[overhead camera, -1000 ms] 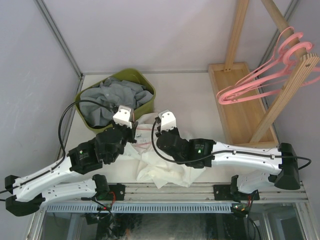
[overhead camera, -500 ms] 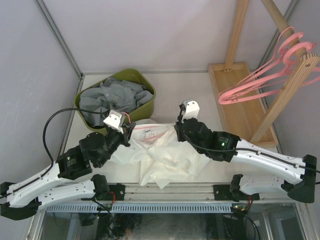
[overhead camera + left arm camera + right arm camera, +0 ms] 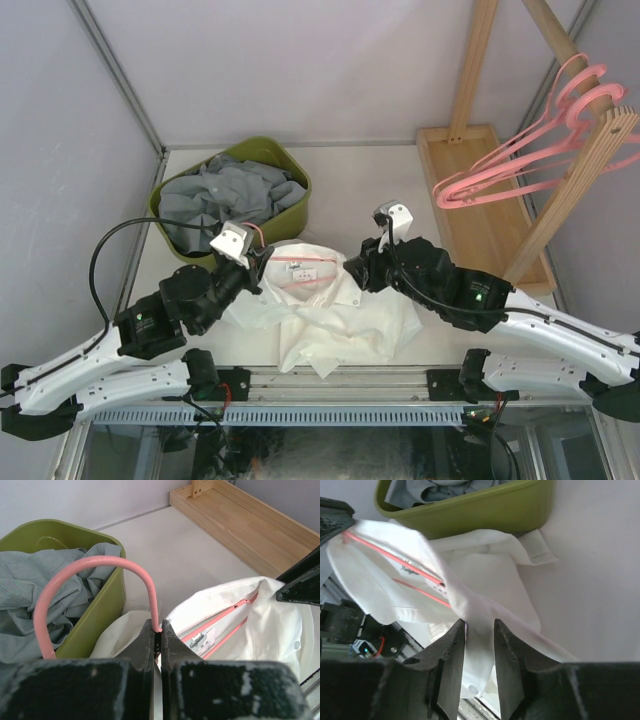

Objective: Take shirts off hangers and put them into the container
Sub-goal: Remove the shirt from the hanger.

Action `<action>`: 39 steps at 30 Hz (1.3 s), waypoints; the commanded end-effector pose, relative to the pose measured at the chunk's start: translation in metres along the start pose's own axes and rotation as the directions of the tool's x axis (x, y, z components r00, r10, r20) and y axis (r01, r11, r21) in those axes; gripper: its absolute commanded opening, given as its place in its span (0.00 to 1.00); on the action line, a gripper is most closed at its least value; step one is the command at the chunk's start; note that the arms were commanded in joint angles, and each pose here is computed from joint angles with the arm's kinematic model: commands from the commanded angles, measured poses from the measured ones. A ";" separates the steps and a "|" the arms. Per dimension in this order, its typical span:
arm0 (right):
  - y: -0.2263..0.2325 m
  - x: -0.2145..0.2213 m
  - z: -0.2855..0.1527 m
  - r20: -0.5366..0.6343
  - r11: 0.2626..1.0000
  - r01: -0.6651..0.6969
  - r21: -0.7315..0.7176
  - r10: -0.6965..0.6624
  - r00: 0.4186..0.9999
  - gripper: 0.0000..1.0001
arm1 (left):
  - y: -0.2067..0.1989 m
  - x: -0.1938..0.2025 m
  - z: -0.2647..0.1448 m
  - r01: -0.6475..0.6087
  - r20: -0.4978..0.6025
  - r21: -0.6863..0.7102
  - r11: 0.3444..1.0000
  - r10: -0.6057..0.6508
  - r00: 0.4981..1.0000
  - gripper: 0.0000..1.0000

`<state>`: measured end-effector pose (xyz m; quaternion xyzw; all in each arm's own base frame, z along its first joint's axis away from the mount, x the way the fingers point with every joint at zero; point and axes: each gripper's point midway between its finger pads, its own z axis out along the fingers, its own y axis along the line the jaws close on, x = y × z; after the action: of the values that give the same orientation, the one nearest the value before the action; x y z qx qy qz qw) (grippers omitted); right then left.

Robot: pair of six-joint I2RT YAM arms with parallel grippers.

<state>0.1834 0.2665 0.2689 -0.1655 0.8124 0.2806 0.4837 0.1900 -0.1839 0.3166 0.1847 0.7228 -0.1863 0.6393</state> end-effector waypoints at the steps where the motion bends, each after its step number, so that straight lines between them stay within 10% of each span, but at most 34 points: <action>1: 0.023 -0.006 0.002 0.020 0.994 0.010 -0.106 -0.008 1.000 0.33 | -0.003 -0.020 0.000 0.017 0.060 0.016 1.000 -0.018 0.998 0.00; 15: 0.006 -0.015 0.027 0.009 0.906 0.313 0.286 -0.329 0.944 0.58 | -0.011 -0.021 0.000 0.044 0.051 0.057 0.997 -0.047 0.998 0.00; 20: -0.013 -0.026 0.022 0.058 0.904 0.209 0.373 -0.248 0.967 0.48 | -0.010 -0.022 -0.002 0.044 0.053 0.057 0.997 -0.047 0.997 0.00; 27: -0.043 -0.024 0.026 0.045 0.927 0.097 0.361 -0.122 0.992 0.09 | -0.024 -0.028 -0.008 0.003 0.051 0.157 0.988 -0.011 0.999 0.00; 39: -0.111 0.006 0.001 -0.082 0.899 0.044 0.436 -0.009 0.997 0.01 | -0.004 -0.037 -0.021 0.003 0.112 0.103 0.995 -0.015 0.994 0.00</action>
<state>0.2375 0.2231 0.2549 -0.0883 0.8482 0.1638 0.4958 0.1685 -0.2046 0.3209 0.2518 0.6989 -0.2474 0.6220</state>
